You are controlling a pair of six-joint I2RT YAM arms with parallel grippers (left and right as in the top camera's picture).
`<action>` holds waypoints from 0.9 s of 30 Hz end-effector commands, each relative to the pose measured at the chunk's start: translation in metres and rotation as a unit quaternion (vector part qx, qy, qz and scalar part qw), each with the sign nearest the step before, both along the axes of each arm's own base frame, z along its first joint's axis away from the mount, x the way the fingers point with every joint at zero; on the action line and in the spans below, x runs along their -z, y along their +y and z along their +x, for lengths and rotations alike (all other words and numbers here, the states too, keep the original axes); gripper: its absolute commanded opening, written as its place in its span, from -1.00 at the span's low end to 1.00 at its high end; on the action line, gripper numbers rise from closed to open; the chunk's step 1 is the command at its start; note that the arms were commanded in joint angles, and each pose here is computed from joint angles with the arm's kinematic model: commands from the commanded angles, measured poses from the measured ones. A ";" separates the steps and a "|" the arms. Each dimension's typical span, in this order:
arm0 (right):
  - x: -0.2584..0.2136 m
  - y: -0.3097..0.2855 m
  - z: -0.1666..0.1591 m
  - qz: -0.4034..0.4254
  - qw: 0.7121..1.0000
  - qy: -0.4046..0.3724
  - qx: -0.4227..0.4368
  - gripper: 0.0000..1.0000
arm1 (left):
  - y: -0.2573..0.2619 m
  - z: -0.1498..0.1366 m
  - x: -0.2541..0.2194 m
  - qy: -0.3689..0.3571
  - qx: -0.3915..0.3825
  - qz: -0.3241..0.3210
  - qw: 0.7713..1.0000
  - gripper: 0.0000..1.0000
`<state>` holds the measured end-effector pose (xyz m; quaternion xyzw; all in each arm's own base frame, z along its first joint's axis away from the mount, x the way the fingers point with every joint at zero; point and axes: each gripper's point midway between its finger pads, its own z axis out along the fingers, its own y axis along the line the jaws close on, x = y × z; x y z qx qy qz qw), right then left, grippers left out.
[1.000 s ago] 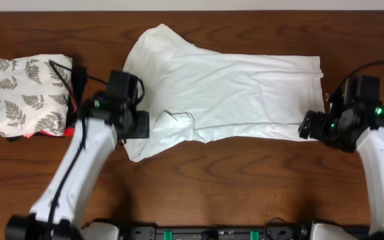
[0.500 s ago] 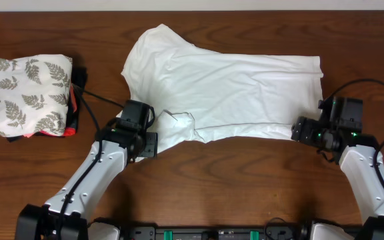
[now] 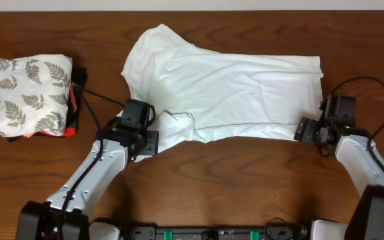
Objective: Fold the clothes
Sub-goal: 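Grasp the shirt's bottom-left and bottom-right corners with both grippers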
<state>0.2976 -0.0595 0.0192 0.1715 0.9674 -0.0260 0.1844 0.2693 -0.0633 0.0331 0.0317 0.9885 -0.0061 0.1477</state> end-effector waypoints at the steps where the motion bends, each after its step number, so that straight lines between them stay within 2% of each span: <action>1: 0.014 -0.004 -0.005 -0.010 1.000 0.024 -0.004 0.75 | 0.001 0.001 0.002 0.002 0.006 0.008 1.000 0.30; 5: 0.026 0.003 -0.004 0.006 0.999 0.034 -0.031 0.74 | 0.001 0.001 0.002 0.002 0.006 0.008 1.000 0.31; 15: 0.028 0.005 -0.005 0.015 0.999 0.039 -0.036 0.43 | 0.001 0.001 0.002 0.002 0.006 0.008 1.000 0.30; 19: 0.028 -0.005 -0.007 0.002 0.999 0.041 -0.024 0.43 | 0.001 0.001 0.002 0.002 0.006 0.008 1.000 0.30; 27: 0.021 -0.026 -0.001 -0.012 1.000 0.023 0.006 0.60 | 0.001 0.001 0.001 0.001 0.006 0.008 1.000 0.31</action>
